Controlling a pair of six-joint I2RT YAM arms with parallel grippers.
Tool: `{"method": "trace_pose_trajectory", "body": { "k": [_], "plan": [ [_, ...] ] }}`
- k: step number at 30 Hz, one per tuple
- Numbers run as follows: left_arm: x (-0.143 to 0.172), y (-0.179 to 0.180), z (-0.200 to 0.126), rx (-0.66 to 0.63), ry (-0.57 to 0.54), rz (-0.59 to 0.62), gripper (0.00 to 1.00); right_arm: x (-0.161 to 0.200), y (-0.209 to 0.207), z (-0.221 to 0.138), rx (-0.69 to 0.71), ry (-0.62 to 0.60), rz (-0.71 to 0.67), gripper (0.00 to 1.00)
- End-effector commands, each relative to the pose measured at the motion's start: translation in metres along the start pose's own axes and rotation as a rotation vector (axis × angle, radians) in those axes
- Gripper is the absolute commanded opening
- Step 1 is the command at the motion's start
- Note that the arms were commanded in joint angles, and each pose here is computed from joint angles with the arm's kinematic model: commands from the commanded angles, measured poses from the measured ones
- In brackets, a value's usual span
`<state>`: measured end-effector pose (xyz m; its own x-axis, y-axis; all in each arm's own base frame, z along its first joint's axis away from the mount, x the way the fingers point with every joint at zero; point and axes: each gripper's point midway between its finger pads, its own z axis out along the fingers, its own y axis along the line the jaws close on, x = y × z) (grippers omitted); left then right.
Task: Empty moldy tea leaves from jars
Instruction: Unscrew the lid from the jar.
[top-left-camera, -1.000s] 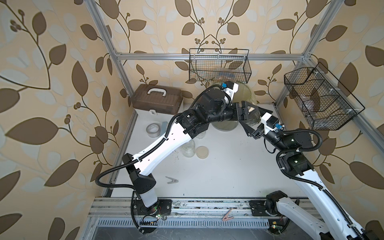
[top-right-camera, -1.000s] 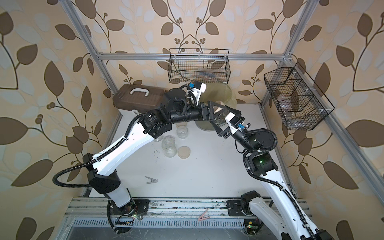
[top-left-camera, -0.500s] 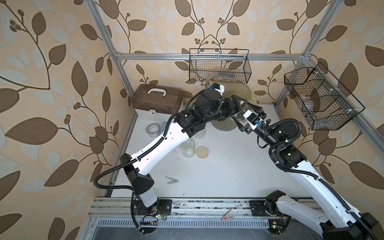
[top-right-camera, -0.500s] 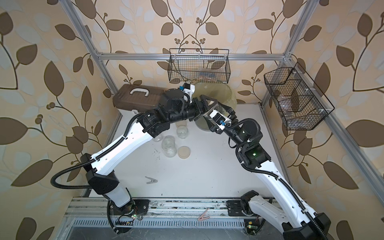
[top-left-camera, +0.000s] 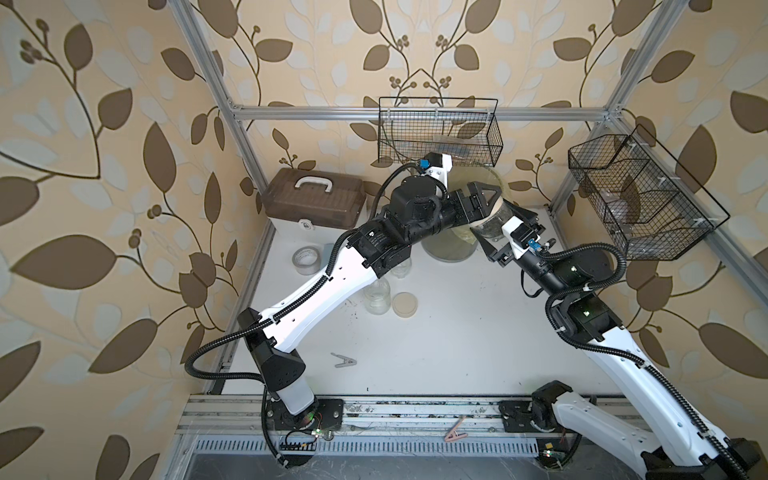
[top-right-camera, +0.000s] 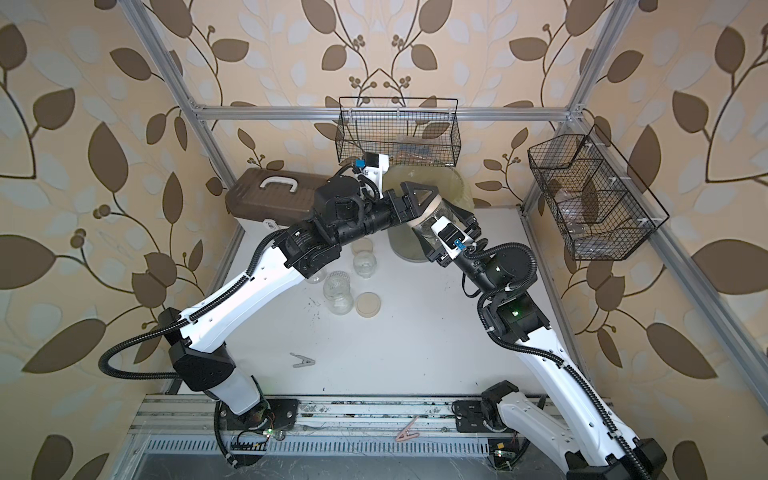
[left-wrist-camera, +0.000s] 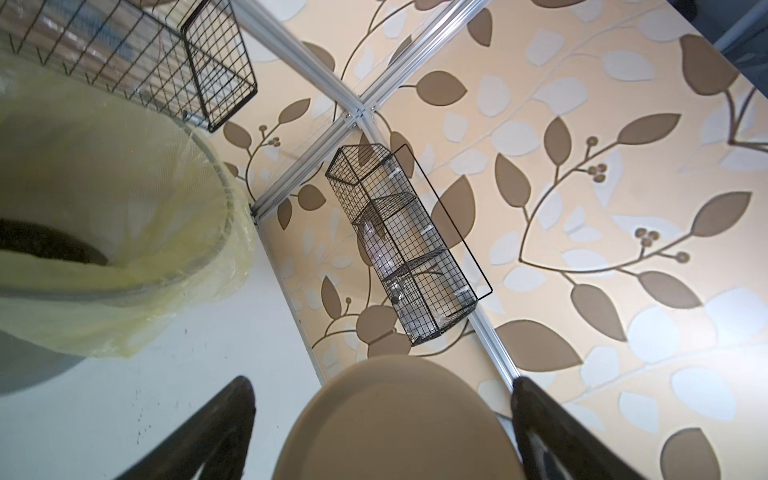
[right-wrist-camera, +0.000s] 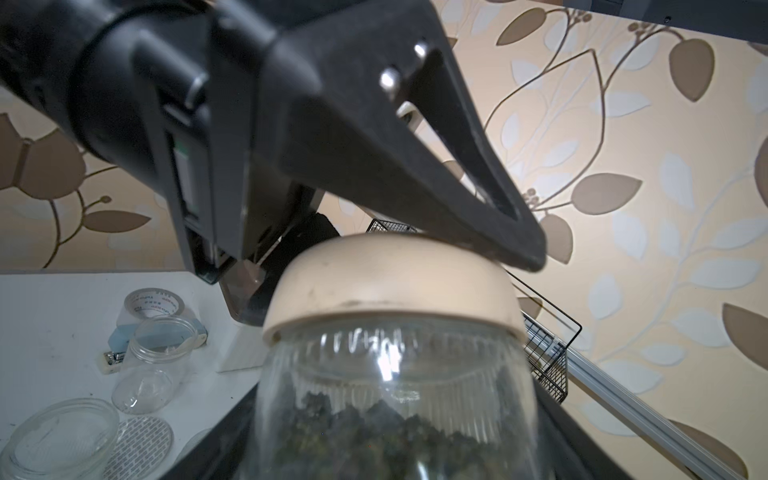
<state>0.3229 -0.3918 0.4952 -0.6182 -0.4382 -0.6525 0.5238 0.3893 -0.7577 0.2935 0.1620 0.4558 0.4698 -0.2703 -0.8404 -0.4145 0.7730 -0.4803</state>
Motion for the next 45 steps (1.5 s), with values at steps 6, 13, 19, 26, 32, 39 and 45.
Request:
{"method": "trace_pose_trajectory", "body": {
  "k": [6, 13, 19, 26, 32, 39, 45],
  "plan": [
    [-0.037, -0.056, -0.039, 0.199, -0.081, 0.257, 0.99, -0.047, -0.024, -0.020, 0.011, -0.181, 0.068, 0.46],
    [-0.005, -0.073, -0.050, 0.365, 0.197, 0.333, 0.99, -0.056, -0.017, -0.029, -0.099, -0.245, 0.073, 0.47],
    [0.010, -0.070, -0.051, 0.393, 0.279, 0.323, 0.99, -0.062, -0.003, -0.029, -0.198, -0.272, 0.095, 0.47],
    [0.019, -0.058, -0.043, 0.367, 0.318, 0.296, 0.99, -0.067, 0.005, -0.028, -0.235, -0.283, 0.095, 0.47],
    [0.019, -0.058, -0.039, 0.370, 0.315, 0.297, 0.99, -0.061, 0.015, -0.022, -0.248, -0.236, 0.073, 0.47],
    [0.016, -0.048, -0.045, 0.303, 0.291, 0.344, 0.93, -0.046, 0.009, -0.013, -0.188, -0.155, 0.061, 0.46],
    [0.013, -0.042, -0.049, 0.258, 0.273, 0.374, 0.91, -0.040, 0.010, -0.010, -0.185, -0.142, 0.061, 0.46]
  ]
}}
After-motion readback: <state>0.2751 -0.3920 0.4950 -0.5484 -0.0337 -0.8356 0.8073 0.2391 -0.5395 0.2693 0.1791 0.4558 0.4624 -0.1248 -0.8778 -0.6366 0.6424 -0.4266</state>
